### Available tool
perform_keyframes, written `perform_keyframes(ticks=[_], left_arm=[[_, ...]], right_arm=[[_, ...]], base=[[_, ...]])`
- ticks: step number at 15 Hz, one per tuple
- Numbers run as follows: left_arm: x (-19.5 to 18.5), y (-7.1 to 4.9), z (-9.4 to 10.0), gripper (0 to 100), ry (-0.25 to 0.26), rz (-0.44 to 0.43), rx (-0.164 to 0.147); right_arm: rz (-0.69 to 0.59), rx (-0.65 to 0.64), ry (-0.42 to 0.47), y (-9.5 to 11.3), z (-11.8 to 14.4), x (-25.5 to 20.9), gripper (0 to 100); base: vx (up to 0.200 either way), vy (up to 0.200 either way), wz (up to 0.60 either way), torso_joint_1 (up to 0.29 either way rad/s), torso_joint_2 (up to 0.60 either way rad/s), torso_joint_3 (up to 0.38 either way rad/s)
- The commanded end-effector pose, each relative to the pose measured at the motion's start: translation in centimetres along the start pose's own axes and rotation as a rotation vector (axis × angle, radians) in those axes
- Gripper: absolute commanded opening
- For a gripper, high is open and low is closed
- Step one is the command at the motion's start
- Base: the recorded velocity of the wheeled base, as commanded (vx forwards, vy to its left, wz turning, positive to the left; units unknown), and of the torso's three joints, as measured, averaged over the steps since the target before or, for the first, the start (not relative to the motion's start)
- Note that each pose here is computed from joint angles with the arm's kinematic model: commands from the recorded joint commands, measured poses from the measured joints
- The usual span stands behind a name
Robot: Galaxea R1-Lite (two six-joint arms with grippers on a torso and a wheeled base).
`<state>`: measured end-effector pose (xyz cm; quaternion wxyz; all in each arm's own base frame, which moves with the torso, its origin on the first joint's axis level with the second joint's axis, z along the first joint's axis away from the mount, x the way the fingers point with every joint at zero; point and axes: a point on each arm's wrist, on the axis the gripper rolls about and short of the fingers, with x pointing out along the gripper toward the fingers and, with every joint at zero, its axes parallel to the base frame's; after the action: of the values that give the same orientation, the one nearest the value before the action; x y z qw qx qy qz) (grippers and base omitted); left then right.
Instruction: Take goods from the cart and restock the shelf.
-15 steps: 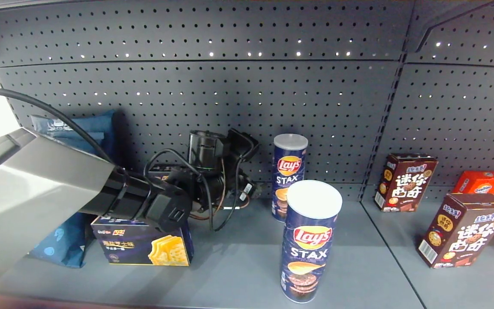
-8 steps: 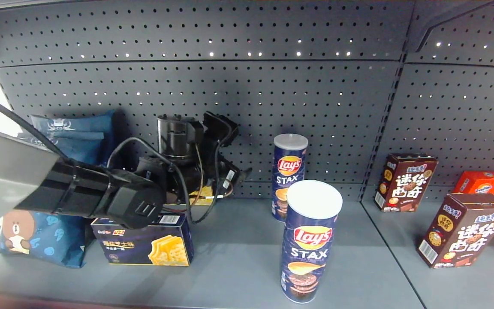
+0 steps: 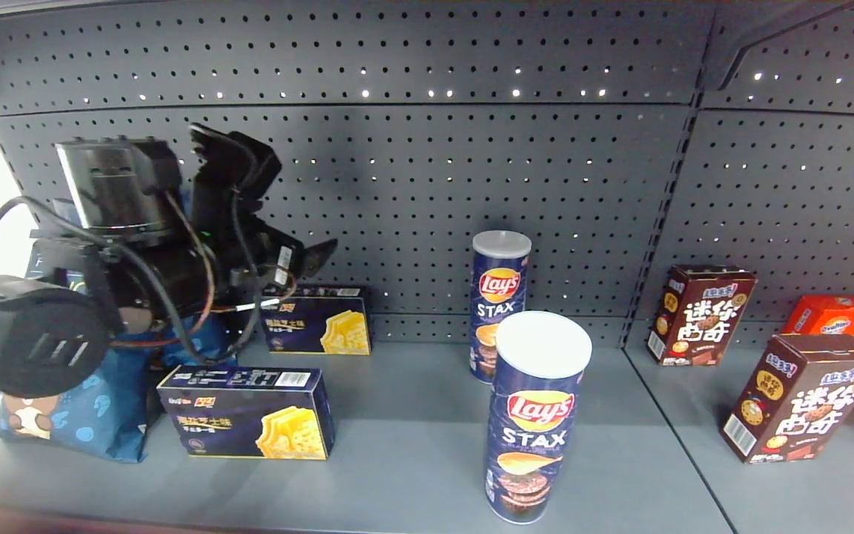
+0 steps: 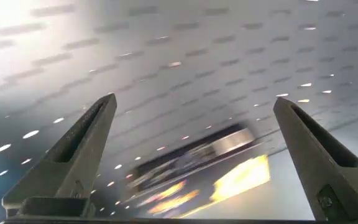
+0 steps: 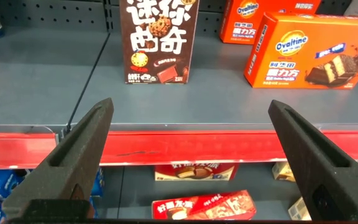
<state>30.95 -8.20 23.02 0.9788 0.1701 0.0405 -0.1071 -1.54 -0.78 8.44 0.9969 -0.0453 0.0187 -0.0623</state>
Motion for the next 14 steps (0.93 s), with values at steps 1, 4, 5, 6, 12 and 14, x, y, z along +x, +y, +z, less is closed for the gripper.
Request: perform_keyframes(ticks=[1,4,5,6,12,14], left_arm=[[-6.3,3.6,0.2,100,-0.031,0.126,-0.013],[-9.9,4.2,-1.2,100,-0.01,0.173,-0.053],[-11.0,4.1,-1.5,100,-0.011,0.181,-0.061],[-12.1,4.1,-1.8,100,-0.01,0.192,-0.062],[-15.1,4.7,-2.9,100,-0.008,0.26,-0.069],[-15.0,4.8,-2.6,100,-0.016,0.264,-0.067]], right_arm=[[0.007,0.0,0.0,0.0,0.0,0.0,100],[0.008,0.001,0.0,0.0,0.0,0.0,100],[0.008,0.003,0.0,0.0,0.0,0.0,100],[0.01,0.004,0.0,0.0,0.0,0.0,100],[0.066,-0.012,-0.002,-0.2,7.2,1.3,100],[0.212,-0.038,0.023,0.4,10.0,2.9,100]], base=[[0.0,0.0,0.0,0.0,0.0,0.0],[0.0,0.0,0.0,0.0,0.0,0.0],[0.0,0.0,0.0,0.0,0.0,0.0],[0.0,0.0,0.0,0.0,0.0,0.0],[0.0,0.0,0.0,0.0,0.0,0.0],[0.0,0.0,0.0,0.0,0.0,0.0]])
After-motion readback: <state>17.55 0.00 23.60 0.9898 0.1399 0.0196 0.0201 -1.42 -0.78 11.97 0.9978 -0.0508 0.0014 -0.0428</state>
